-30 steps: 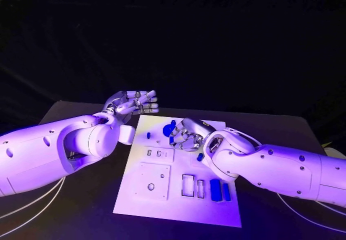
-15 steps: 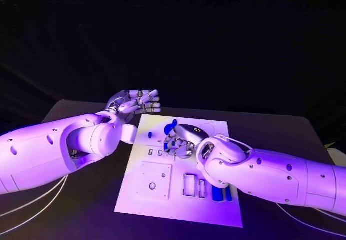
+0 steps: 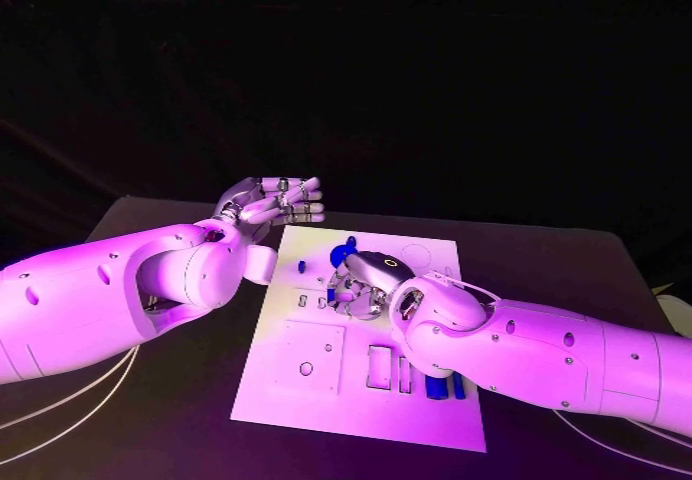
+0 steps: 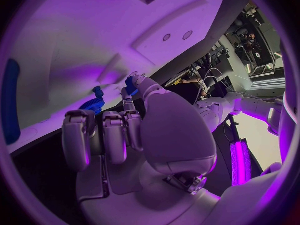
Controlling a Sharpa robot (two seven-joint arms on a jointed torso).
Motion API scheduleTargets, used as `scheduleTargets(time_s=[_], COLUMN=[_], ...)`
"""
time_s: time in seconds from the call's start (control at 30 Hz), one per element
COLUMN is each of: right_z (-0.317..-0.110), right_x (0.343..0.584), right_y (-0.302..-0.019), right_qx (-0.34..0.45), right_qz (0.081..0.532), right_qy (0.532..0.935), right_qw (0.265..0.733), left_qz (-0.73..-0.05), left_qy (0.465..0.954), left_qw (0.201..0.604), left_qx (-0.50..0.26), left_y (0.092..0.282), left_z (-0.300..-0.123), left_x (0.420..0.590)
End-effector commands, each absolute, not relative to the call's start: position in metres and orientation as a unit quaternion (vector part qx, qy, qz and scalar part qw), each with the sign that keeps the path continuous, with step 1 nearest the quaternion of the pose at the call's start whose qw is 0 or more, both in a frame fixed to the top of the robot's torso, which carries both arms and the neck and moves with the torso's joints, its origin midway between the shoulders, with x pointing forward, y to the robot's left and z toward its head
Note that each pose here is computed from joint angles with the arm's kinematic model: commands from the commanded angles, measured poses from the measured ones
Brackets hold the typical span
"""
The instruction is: Assemble the parts on the task board
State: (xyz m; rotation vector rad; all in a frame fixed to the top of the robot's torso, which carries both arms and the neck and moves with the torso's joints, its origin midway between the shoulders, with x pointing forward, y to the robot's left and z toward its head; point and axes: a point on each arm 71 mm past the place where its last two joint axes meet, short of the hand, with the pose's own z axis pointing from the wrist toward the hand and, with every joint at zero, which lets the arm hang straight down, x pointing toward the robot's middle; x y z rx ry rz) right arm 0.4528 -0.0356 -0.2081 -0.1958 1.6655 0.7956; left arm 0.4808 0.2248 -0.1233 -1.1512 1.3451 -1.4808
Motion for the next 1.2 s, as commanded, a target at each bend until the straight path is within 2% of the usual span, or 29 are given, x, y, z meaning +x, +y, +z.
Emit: scheduleTargets(time_s=[0.03, 0.6, 1.2], right_z=[-0.2107, -0.2153, -0.2163], right_x=[0.4516, 0.4529, 0.4523], right_y=[-0.0341, -0.0324, -0.0315], right_qx=[-0.105, -0.113, -0.115], right_qz=[0.332, 0.314, 0.316], right_qy=[0.72, 0.729, 0.73], right_qw=[0.6, 0.598, 0.595], left_qz=[-0.594, -0.594, -0.593], left_qy=[0.535, 0.536, 0.536], left_qw=[0.398, 0.397, 0.398], left_qx=[-0.45, -0.45, -0.451], left_y=[0.2224, 0.2216, 0.2229], left_z=[-0.1222, -0.1224, -0.1225], left_x=[0.4806, 0.4808, 0.4808])
